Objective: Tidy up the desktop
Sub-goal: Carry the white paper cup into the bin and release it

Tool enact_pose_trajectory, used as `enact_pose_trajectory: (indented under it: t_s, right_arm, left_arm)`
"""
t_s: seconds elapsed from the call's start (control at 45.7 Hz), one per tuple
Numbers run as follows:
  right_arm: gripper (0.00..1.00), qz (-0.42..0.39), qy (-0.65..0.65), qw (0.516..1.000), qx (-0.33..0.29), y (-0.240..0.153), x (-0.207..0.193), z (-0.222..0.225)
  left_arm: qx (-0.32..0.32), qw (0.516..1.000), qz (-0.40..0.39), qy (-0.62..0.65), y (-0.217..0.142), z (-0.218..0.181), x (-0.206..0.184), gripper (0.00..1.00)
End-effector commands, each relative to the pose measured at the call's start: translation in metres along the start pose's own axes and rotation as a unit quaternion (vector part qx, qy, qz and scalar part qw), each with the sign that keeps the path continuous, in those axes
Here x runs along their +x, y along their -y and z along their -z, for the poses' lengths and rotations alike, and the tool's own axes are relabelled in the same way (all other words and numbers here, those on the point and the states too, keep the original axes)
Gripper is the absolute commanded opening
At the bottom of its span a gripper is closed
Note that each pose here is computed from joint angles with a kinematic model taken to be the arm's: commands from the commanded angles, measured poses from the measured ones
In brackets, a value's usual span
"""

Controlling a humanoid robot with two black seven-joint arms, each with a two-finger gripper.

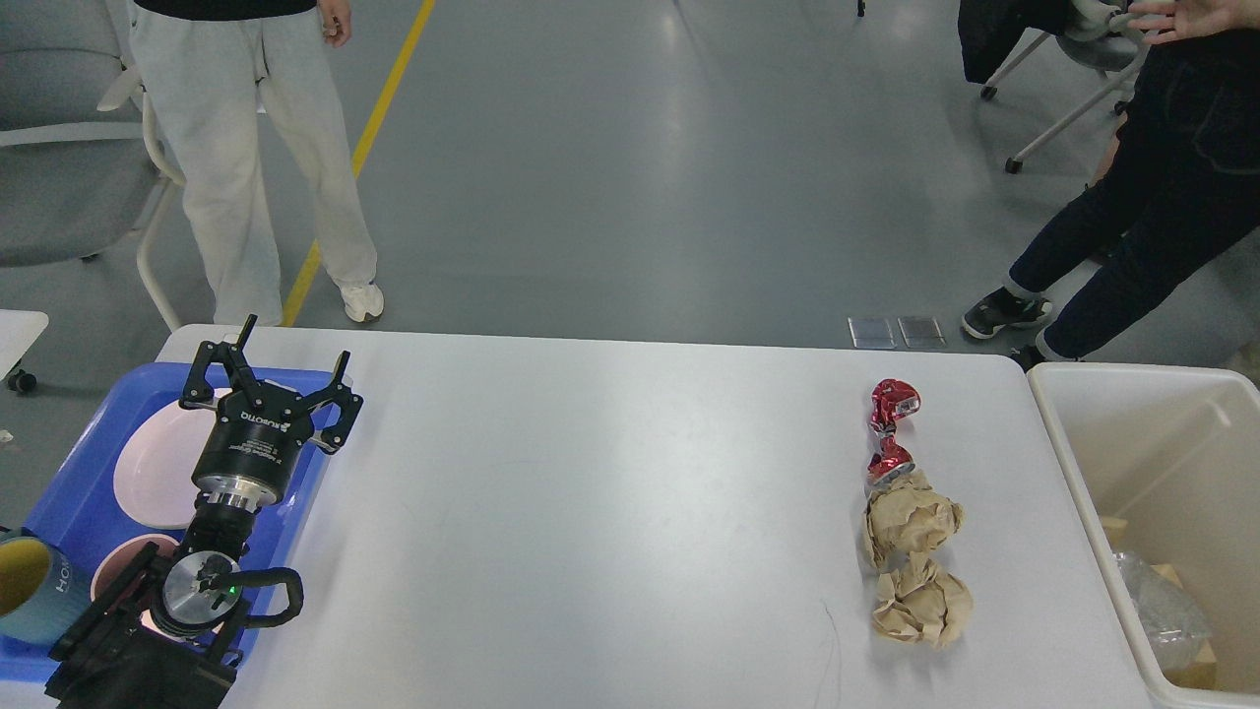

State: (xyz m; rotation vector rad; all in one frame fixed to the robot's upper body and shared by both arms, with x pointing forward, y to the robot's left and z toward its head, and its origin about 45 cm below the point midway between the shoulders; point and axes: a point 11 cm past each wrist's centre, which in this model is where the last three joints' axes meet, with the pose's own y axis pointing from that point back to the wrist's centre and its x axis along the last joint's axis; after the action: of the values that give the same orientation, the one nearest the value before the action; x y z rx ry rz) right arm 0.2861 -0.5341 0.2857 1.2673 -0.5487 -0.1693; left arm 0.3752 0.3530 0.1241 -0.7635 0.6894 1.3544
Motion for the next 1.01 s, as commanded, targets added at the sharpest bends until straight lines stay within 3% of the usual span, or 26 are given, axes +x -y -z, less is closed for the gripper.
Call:
enact_pose_trajectory:
  t_s: [0.0,0.306,0.503,0.657,0.919,0.941,0.985]
  right_arm:
    - [0.0,0.005,0.025,1.0,-0.009,0.05,-0.01,-0.02]
    - [0.0,-0.037,0.053,0.998,-0.02,0.168,-0.048,-0.026]
    - [0.0,-0.077,0.033,0.996,-0.037,0.223,-0.082,-0.005]
    - [0.0,-0.104,0.039,0.993,-0.047,0.243,-0.113,-0.009]
    - [0.0,-0.133,0.033,0.989,-0.054,0.247,-0.12,-0.015]
    - [0.14,-0.142,0.031,0.988,-0.055,0.246,-0.12,-0.016]
    - [0.65,-0.173,0.029,0.983,-0.056,0.245,-0.115,-0.016]
  left_arm:
    - [0.0,1.0,0.0,0.0,0.0,0.0,0.0,0.97]
    - [0.001,1.0,0.0,0.0,0.0,0.0,0.0,0.97]
    - [0.001,1.0,-0.001,0.0,0.0,0.0,0.0,0.97]
    - [0.001,1.0,0.0,0.0,0.0,0.0,0.0,0.97]
    - [0.001,1.0,0.001,0.0,0.001,0.0,-0.001,0.97]
    - [0.001,1.0,0.001,0.0,0.001,0.0,-0.001,0.97]
    - [0.001,1.0,0.001,0.0,0.001,0.0,-0.001,0.97]
